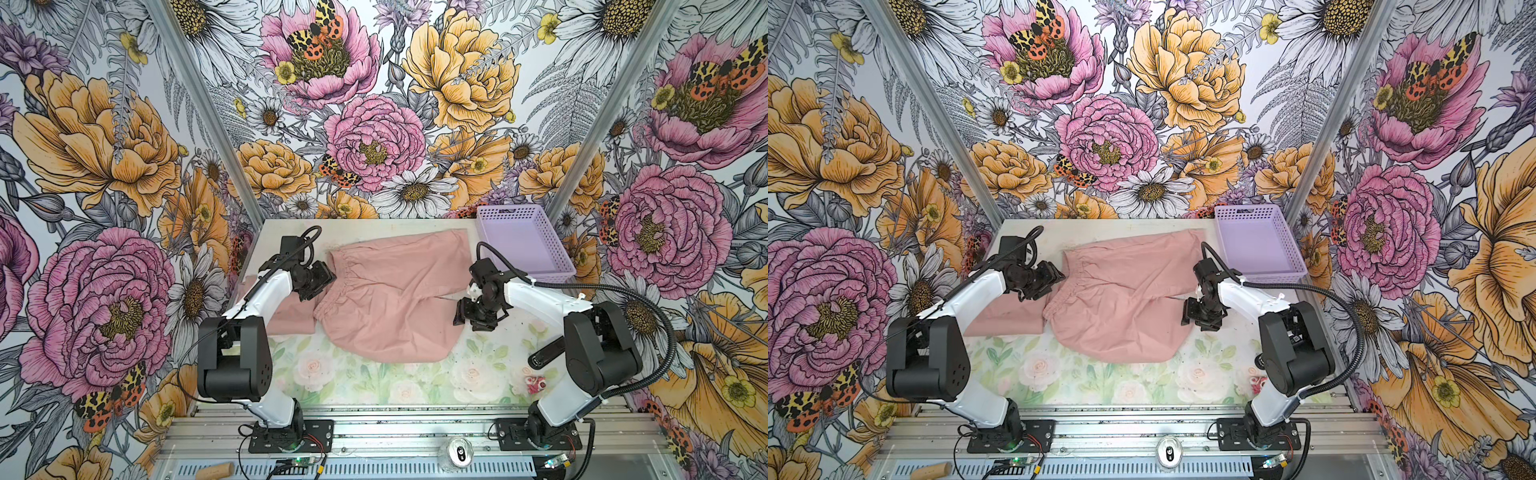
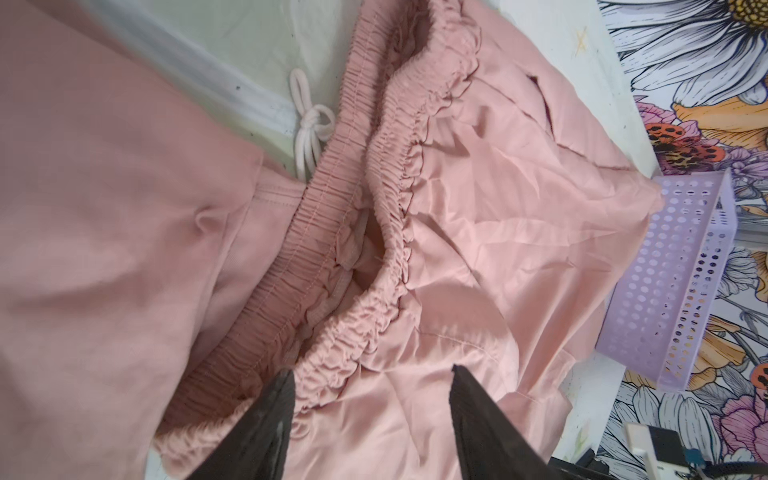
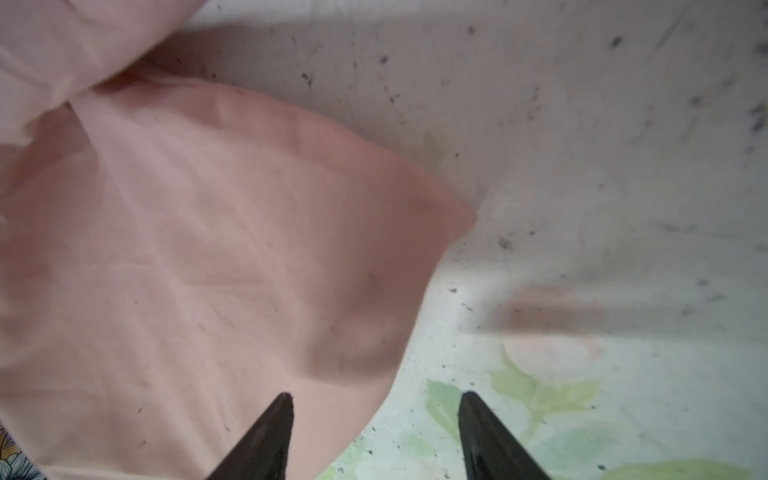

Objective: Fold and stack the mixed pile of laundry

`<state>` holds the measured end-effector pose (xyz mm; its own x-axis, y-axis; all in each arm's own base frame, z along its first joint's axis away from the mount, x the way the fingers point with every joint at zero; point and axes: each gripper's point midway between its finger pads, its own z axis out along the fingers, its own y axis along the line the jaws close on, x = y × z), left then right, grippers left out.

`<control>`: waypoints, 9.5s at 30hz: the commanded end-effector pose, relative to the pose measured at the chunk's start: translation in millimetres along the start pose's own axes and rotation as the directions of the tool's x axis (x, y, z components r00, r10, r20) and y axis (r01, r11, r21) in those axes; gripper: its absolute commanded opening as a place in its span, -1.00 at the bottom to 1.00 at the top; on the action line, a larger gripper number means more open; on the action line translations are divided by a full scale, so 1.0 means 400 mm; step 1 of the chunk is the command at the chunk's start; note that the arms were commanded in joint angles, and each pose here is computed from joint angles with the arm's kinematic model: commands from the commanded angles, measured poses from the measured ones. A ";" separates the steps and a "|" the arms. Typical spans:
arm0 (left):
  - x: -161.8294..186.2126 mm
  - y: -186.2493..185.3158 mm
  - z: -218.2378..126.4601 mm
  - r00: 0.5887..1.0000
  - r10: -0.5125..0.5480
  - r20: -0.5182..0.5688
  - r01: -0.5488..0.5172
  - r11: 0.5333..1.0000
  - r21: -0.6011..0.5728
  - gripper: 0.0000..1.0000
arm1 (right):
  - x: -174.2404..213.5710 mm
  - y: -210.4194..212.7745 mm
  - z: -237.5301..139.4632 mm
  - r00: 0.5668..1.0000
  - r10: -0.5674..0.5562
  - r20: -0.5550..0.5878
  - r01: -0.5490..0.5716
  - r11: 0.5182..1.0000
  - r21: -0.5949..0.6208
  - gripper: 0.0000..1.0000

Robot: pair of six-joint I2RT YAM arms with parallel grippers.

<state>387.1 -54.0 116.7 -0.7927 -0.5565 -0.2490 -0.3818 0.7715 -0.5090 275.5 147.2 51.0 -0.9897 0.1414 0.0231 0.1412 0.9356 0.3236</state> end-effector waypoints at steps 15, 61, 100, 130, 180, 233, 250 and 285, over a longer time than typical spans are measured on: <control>0.140 0.096 -0.068 0.994 0.091 -0.059 -0.097 0.988 -0.122 0.13 | 0.071 -0.014 -0.215 0.988 0.079 0.134 -0.067 0.994 -0.090 -1.00; 0.018 -0.089 -0.093 0.951 0.310 0.009 -0.309 0.947 0.084 -1.00 | -0.289 0.164 -0.411 0.939 -0.067 0.338 0.116 0.985 -0.125 -1.00; 0.016 0.015 0.024 0.977 0.198 -0.082 -0.194 0.980 0.054 -1.00 | -0.121 0.090 -0.088 0.958 -0.152 0.242 0.233 0.907 -0.352 -0.60; 0.039 -0.056 -0.133 0.983 0.181 -0.036 -0.177 0.979 0.103 -1.00 | 0.136 -0.070 -0.387 0.986 0.136 0.098 -0.127 0.988 -0.090 -1.00; 0.244 0.151 -0.048 0.978 0.094 -0.188 -0.113 0.989 -0.096 -1.00 | -0.200 -0.275 -0.062 0.982 0.095 0.166 -0.145 0.936 0.320 -1.00; -0.085 0.038 0.343 0.921 0.320 -0.224 -0.377 0.877 -0.299 -0.14 | -0.633 0.154 -0.012 0.925 -0.028 0.379 0.048 0.998 -0.043 -0.01; -0.115 0.078 0.362 0.931 0.269 -0.247 -0.333 0.902 -0.276 -0.15 | -0.693 -0.098 0.129 0.977 -0.076 0.198 0.002 0.936 0.353 -0.08; -0.056 0.025 0.381 0.921 0.269 -0.283 -0.335 0.917 -0.217 -0.14 | -0.220 0.008 0.113 0.984 -0.171 0.048 0.156 0.960 0.231 -0.11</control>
<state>490.5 -68.9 29.1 -0.9489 -0.2228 -0.2235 -0.1801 0.9639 -0.1964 360.4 160.5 22.7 -0.9971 0.0115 -0.0755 -0.0021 0.9840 0.1781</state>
